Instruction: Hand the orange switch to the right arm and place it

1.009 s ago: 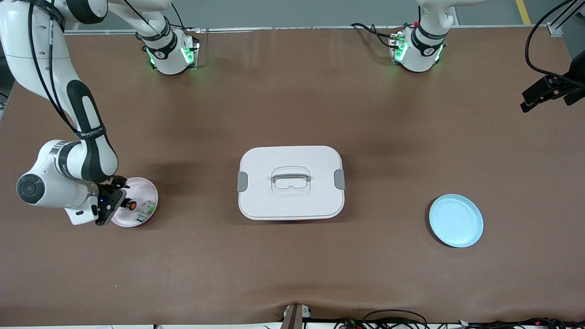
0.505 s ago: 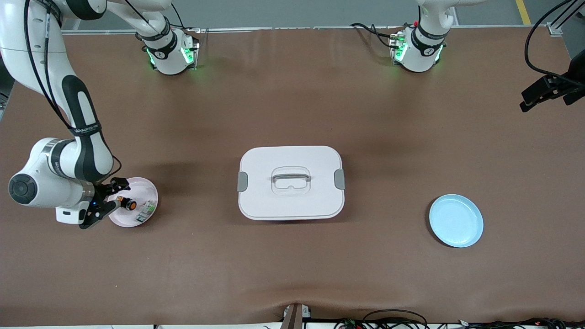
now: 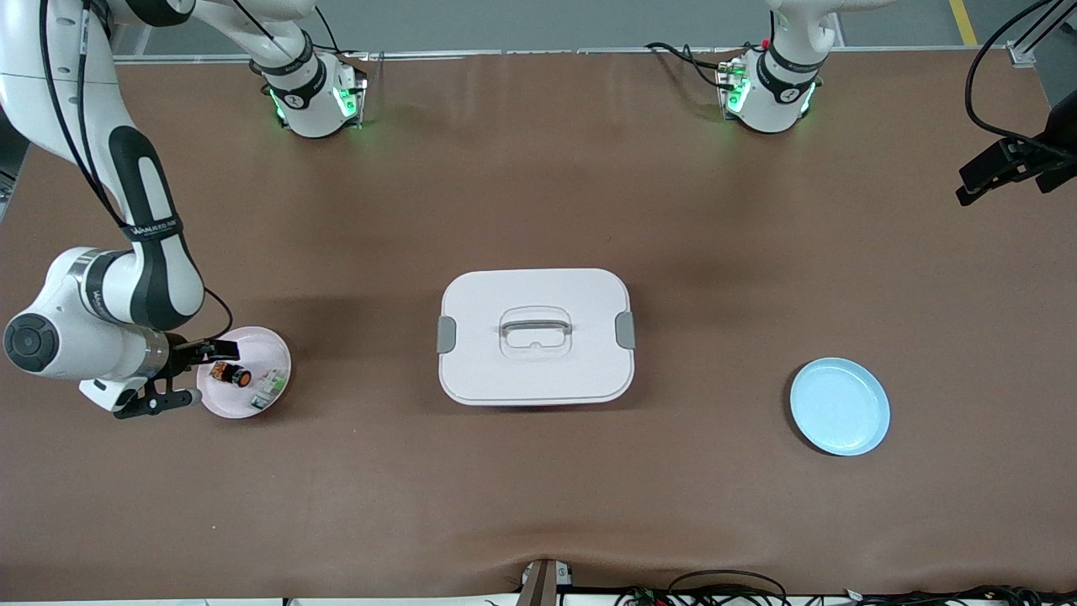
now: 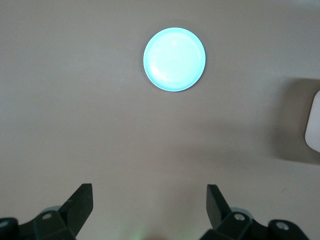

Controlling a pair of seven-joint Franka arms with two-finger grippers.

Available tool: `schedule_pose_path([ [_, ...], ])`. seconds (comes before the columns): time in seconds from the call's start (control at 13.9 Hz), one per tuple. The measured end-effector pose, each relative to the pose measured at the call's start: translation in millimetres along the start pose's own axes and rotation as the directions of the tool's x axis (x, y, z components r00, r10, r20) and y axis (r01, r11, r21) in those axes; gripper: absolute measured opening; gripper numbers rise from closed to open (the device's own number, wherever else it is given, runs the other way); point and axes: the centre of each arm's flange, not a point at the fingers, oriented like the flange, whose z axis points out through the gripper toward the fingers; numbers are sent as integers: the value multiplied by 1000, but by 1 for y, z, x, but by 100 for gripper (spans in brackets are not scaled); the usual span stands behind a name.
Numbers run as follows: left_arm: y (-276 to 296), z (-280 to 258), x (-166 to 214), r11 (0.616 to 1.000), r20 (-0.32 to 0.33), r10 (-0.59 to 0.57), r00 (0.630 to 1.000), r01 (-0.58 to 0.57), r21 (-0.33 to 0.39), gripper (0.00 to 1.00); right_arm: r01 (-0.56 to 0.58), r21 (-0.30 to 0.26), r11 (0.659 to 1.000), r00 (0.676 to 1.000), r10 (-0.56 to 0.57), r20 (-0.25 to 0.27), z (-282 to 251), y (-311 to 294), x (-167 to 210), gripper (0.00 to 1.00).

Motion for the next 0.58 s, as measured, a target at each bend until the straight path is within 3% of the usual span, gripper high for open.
schedule_pose_path([
  [0.36,0,0,-1,1000,8,1,1000,-1,1,100,-195,0,981,980,195,-35,-23,-8,1,100],
  [0.58,0,1,-1,1000,9,1,1000,-1,1,100,-231,1,973,971,231,-58,-38,-18,3,100],
])
